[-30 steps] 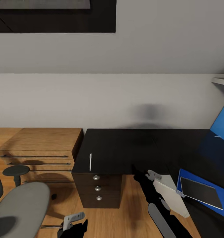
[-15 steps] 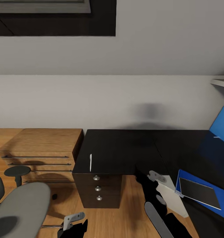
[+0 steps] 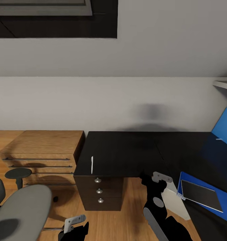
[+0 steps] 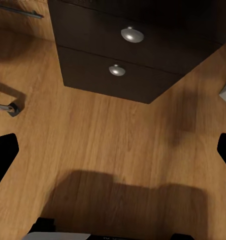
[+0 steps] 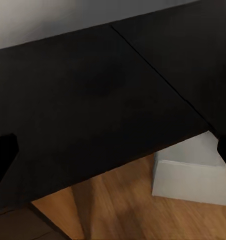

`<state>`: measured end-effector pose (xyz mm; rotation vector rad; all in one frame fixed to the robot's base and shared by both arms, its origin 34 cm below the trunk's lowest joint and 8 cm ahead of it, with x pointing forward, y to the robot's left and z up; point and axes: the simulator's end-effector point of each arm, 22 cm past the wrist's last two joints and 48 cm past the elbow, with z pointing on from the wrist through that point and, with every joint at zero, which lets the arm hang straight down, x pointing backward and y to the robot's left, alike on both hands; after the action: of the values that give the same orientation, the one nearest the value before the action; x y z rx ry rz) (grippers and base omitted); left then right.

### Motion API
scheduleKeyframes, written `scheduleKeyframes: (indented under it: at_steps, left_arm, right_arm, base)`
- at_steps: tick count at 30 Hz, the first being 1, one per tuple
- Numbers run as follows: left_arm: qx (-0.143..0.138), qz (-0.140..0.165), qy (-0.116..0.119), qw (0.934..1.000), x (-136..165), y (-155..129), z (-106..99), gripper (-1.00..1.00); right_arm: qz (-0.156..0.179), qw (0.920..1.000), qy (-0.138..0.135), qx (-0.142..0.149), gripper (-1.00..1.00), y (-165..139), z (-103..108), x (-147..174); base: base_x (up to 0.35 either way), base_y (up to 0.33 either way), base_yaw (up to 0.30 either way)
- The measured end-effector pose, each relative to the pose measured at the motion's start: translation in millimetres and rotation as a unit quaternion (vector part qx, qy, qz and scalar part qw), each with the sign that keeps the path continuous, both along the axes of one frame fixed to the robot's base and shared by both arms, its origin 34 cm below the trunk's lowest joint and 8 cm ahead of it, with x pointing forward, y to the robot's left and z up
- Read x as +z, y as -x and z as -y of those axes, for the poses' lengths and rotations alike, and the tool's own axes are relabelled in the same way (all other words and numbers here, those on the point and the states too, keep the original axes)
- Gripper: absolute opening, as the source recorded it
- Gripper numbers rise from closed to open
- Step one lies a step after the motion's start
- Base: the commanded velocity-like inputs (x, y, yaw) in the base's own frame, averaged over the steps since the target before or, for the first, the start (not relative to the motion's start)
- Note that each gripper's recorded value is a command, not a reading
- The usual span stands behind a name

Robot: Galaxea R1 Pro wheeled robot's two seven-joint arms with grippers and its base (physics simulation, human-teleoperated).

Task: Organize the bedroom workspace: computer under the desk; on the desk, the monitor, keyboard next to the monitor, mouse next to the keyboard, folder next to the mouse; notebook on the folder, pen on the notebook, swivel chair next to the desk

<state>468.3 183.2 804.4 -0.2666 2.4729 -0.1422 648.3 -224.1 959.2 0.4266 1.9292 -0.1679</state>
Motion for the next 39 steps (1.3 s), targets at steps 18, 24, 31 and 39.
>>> scheduleKeyframes:
  at_steps: [18, 24, 31, 39]
  left_arm:
    - [0.001, 0.002, 0.000, 1.0000, 2, -1, -1, 1.00]
    - [0.001, 0.000, -0.001, 1.0000, 0, -1, -1, 1.00]
    - [0.001, -0.001, -0.001, 1.0000, -1, 0, -1, 1.00]
    - [0.001, -0.001, -0.001, 1.0000, -1, 0, -1, 1.00]
  right_arm:
    - [-0.099, 0.9947, 0.020, 0.020, 1.00, 18, -35, -23]
    - [-0.100, 0.9945, 0.020, 0.025, 1.00, 18, -41, -25]
    - [-0.098, 0.9939, 0.023, 0.043, 1.00, 20, -55, -25]
    - [-0.093, 0.9941, 0.023, 0.050, 1.00, 20, -61, -21]
  base:
    - [0.000, 0.000, 0.008]
    - [0.000, 0.000, 0.214]
    - [0.000, 0.000, 0.115]
    - [0.000, 0.000, 0.020]
